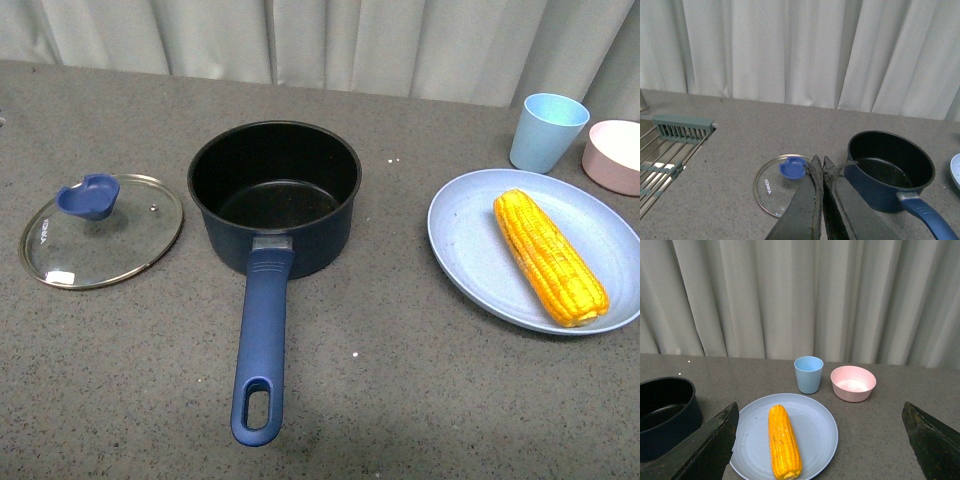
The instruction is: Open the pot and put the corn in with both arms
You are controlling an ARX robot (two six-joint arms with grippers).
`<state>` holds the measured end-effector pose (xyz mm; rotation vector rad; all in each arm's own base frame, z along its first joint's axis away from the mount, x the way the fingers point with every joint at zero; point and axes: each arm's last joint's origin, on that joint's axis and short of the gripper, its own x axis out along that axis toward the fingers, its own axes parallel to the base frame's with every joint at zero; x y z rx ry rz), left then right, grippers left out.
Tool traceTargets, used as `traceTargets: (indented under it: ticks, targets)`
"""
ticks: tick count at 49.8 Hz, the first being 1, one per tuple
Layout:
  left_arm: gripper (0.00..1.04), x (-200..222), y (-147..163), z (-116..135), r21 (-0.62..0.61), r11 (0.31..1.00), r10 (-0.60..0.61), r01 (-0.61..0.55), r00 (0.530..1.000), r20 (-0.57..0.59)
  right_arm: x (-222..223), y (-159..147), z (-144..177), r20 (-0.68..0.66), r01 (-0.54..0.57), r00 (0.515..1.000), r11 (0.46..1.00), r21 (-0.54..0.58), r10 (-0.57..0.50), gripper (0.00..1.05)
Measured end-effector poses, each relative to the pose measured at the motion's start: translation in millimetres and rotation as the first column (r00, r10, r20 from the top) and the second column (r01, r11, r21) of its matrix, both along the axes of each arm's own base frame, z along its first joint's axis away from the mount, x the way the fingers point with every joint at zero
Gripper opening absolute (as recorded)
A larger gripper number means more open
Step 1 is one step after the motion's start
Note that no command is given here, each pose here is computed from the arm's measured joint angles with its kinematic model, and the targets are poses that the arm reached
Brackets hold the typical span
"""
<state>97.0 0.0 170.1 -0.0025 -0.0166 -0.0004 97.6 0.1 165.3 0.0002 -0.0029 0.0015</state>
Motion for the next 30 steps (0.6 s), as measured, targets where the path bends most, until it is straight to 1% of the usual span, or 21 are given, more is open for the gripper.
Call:
traceTargets:
  ticks: [5, 6, 13, 15, 17, 19, 21, 24, 27, 29, 30]
  targets:
    - [0.04, -0.2, 0.0, -0.1, 0.000, 1.000, 0.000, 0.000, 1.000, -0.001, 0.0, 0.0, 0.0, 0.000, 0.000, 1.000, 1.000, 0.000, 0.000, 0.96]
    - [0.06, -0.2, 0.0, -0.1, -0.001, 1.000, 0.000, 0.000, 1.000, -0.001, 0.0, 0.0, 0.0, 0.000, 0.000, 1.000, 1.000, 0.000, 0.000, 0.96]
    - [0.39, -0.2, 0.0, -0.1, -0.001, 1.000, 0.000, 0.000, 1.000, 0.000, 0.1, -0.1, -0.2, -0.003, 0.005, 1.000, 1.000, 0.001, -0.005, 0.96]
    - [0.47, -0.2, 0.0, -0.1, -0.001, 1.000, 0.000, 0.000, 1.000, 0.000, 0.6, 0.4, -0.5, -0.112, 0.108, 0.988, 0.994, 0.010, -0.106, 0.96]
    - [0.55, -0.2, 0.0, -0.1, -0.001, 1.000, 0.001, -0.001, 1.000, 0.000, 3.7, 1.2, -0.6, -0.197, 0.197, 0.960, 0.980, -0.020, -0.197, 0.96]
    - [0.62, -0.3, 0.0, 0.0, -0.001, 1.000, 0.001, -0.001, 1.000, 0.000, 9.7, 1.5, -1.3, -0.240, 0.238, 0.940, 0.970, -0.046, -0.242, 0.96]
    - [0.71, -0.3, 0.0, 0.0, -0.001, 1.000, 0.000, 0.000, 1.000, 0.001, 19.6, 1.9, -1.6, -0.270, 0.235, 0.932, 0.970, -0.055, -0.241, 0.96]
    - [0.85, -0.3, 0.0, -0.1, -0.001, 1.000, 0.000, 0.000, 1.000, 0.000, 41.1, 1.5, 2.5, -0.305, 0.195, 0.931, 0.979, -0.052, -0.202, 0.96]
    - [0.96, -0.3, 0.0, -0.1, -0.001, 1.000, 0.000, 0.000, 1.000, 0.000, 60.9, 0.8, 4.9, -0.338, 0.158, 0.926, 0.986, -0.054, -0.167, 0.96]
    - [1.00, -0.3, 0.0, -0.1, 0.000, 1.000, 0.000, 0.000, 1.000, 0.000, 71.7, 0.5, 5.1, -0.358, 0.142, 0.921, 0.988, -0.054, -0.152, 0.96]
    - [1.00, -0.3, 0.0, -0.1, 0.000, 1.000, 0.000, 0.000, 1.000, 0.000, 78.9, 0.4, 4.6, -0.379, 0.129, 0.915, 0.990, -0.054, -0.140, 0.96]
